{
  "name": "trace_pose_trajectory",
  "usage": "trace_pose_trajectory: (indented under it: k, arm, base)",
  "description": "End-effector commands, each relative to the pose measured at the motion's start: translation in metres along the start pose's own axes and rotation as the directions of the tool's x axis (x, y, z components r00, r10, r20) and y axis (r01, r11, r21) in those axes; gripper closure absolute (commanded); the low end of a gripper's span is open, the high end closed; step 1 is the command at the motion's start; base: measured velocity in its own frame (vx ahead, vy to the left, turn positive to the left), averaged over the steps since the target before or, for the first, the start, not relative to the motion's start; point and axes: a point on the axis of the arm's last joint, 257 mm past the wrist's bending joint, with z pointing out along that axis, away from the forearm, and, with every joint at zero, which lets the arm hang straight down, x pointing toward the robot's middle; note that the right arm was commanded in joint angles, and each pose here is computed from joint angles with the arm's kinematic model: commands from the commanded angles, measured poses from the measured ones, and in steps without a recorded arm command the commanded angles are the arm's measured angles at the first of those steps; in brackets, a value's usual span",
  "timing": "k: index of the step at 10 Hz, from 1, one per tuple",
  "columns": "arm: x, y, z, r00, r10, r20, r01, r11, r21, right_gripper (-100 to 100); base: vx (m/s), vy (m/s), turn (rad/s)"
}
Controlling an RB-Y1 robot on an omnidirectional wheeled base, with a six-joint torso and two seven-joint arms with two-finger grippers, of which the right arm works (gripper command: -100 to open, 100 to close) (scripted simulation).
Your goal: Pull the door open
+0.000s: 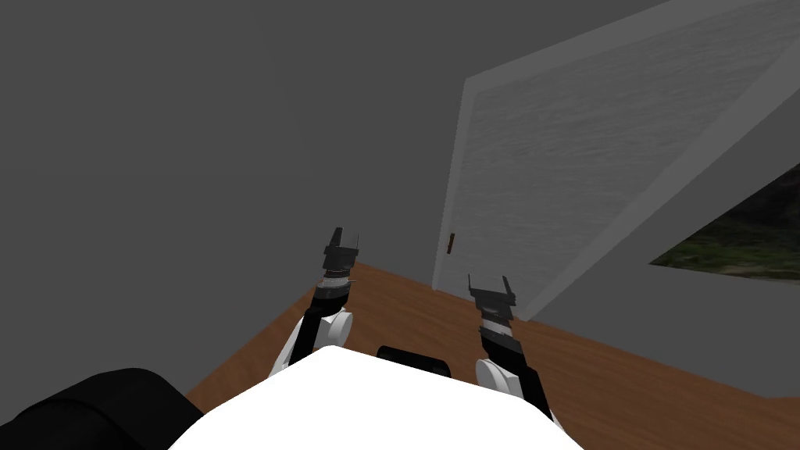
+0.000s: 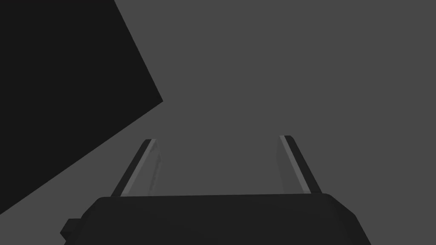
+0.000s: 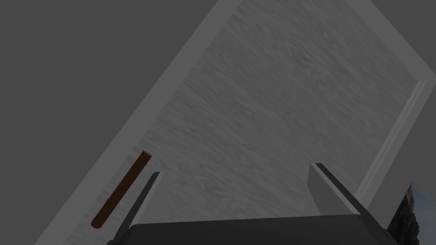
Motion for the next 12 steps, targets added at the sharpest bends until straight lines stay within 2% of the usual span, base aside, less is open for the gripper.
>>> trace_pose_trajectory:
  k: [1,6,9,12]
  arm:
    - [-0.01,-0.007,-0.0047,0.999,0.048,0.019,-0.049,0.999,0.013,-100]
    - [-0.04,-0.029,-0.019,0.98,0.178,0.086,-0.182,0.982,0.041,-100]
    - [-0.059,-0.04,-0.0288,0.96,0.248,0.13,-0.256,0.965,0.048,-100]
    - [-0.077,-0.05,-0.039,0.934,0.311,0.175,-0.323,0.945,0.047,-100]
  base:
    - [0.106,-0.001,0.035]
    - [0.096,-0.009,0.046]
    - [0.106,-0.01,0.044]
    - [0.094,-0.014,0.045]
